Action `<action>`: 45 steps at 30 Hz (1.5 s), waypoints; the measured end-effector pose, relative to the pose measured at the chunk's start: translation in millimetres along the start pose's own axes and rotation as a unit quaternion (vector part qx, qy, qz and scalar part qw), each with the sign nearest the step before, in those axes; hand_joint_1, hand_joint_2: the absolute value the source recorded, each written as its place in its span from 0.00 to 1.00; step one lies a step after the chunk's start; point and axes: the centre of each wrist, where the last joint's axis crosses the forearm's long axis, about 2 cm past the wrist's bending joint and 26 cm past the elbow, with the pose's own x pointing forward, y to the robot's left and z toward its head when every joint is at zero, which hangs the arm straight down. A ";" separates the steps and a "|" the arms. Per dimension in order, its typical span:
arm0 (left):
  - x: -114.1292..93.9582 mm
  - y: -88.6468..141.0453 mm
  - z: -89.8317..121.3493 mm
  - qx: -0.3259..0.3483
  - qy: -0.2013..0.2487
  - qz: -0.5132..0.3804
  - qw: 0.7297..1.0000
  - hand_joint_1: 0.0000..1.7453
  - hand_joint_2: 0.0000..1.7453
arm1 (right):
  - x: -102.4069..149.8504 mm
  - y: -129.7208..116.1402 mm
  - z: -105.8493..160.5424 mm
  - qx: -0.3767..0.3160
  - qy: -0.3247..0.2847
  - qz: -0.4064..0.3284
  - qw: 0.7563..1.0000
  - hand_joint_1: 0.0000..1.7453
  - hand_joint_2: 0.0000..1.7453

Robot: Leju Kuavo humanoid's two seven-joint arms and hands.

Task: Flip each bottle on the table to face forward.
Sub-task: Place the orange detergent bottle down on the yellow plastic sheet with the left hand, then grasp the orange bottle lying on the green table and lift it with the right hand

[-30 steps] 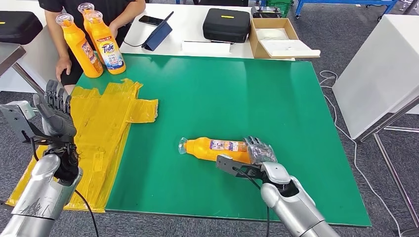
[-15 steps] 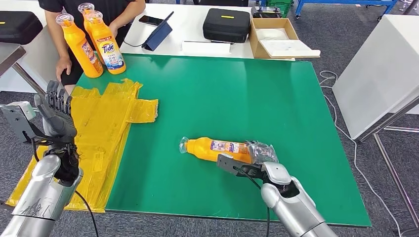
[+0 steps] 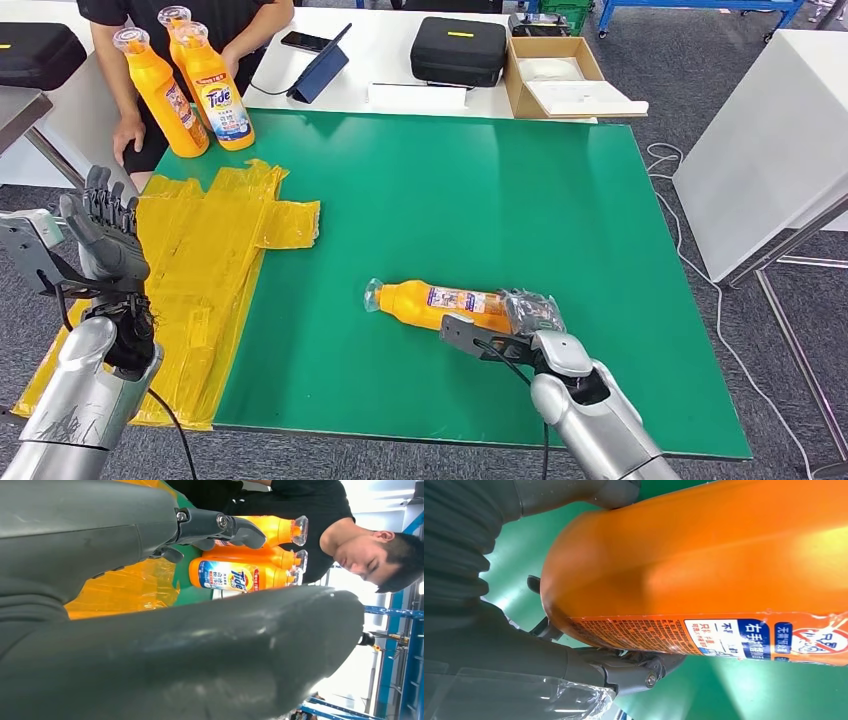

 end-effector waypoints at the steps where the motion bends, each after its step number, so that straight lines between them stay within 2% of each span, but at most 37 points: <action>1: 0.0 0.1 0.0 0.000 0.000 0.000 1.000 0.00 0.00 | 0.0 0.2 0.3 0.001 0.000 0.000 1.000 1.00 1.00; 28: 4.2 3.5 -0.6 0.011 -0.010 0.004 1.000 0.00 0.00 | 1.2 -0.5 1.2 0.004 0.001 0.002 1.000 1.00 1.00; 32: 3.8 5.4 1.6 0.013 -0.009 0.003 1.000 0.00 0.00 | 1.3 -0.6 1.2 0.005 0.001 0.003 1.000 0.01 1.00; 45: 4.8 8.3 1.3 0.016 -0.012 0.000 1.000 0.00 0.00 | 1.5 1.6 0.1 0.014 -0.003 0.007 1.000 0.00 1.00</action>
